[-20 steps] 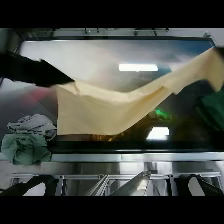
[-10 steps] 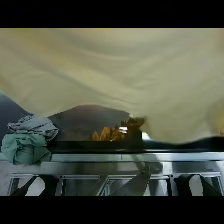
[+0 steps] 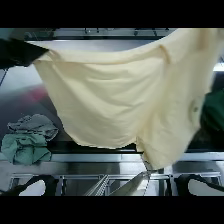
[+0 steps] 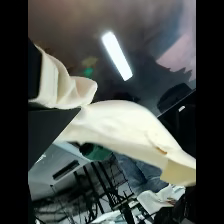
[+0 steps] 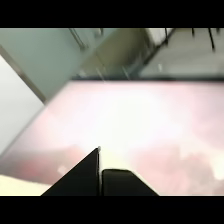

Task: Fold the shirts.

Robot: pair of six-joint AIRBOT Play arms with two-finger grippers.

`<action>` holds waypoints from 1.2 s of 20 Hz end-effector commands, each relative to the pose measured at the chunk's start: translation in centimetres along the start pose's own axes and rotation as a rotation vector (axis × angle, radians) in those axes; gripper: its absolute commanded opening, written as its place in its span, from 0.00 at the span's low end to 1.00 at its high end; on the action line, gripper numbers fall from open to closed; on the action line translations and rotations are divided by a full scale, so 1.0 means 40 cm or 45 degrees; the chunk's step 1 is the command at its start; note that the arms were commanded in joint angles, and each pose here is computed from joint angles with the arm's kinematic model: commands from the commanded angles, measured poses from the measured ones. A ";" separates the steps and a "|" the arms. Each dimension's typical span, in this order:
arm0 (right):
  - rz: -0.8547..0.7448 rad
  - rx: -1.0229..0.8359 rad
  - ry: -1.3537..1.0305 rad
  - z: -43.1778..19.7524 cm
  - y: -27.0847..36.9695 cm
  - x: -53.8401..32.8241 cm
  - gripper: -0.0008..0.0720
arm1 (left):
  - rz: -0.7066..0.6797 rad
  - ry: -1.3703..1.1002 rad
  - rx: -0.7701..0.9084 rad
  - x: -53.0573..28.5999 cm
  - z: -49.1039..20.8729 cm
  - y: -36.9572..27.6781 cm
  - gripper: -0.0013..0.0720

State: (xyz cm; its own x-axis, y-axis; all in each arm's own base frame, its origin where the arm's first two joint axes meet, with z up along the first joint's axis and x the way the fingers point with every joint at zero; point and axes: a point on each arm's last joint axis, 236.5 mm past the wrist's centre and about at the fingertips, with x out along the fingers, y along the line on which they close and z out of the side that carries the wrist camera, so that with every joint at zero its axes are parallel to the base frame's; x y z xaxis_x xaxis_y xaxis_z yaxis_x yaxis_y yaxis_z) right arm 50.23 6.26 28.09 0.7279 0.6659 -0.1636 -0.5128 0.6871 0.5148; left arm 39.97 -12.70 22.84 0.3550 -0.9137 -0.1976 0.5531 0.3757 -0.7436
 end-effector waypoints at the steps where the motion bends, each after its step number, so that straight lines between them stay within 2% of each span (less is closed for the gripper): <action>1: -0.073 0.211 0.121 -0.201 -0.259 0.203 0.03 | 0.024 0.059 -0.270 0.078 -0.066 0.254 0.04; 4: -0.047 0.355 0.030 -0.217 -0.375 0.227 0.03 | 0.020 0.068 -0.323 0.100 -0.042 0.375 0.04; 7: -0.048 0.399 0.035 -0.236 -0.425 0.213 0.03 | -0.002 0.089 -0.322 0.116 -0.013 0.429 0.04; 10: 0.072 0.391 0.190 -0.305 -0.380 0.193 0.03 | -0.055 0.148 -0.370 0.123 -0.018 0.448 0.04; 12: 0.043 0.385 0.345 -0.392 -0.389 0.177 0.03 | -0.067 0.168 -0.407 0.127 -0.035 0.469 0.04; 18: -0.108 0.536 0.525 -0.636 -0.471 0.141 0.03 | 0.233 0.308 -0.607 0.126 -0.162 0.653 0.03; 24: -0.162 0.599 0.557 -0.719 -0.504 0.135 0.03 | 0.408 0.360 -0.747 0.112 -0.234 0.754 0.03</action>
State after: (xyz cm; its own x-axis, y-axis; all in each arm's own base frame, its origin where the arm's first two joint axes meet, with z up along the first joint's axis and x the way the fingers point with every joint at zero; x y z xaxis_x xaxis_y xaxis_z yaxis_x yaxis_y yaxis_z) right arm 51.91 4.44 -5.72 0.4765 0.7219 -0.5018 -0.1350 0.6241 0.7696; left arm 51.45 -7.97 -3.64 0.1982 -0.8503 -0.4875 0.0165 0.5002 -0.8657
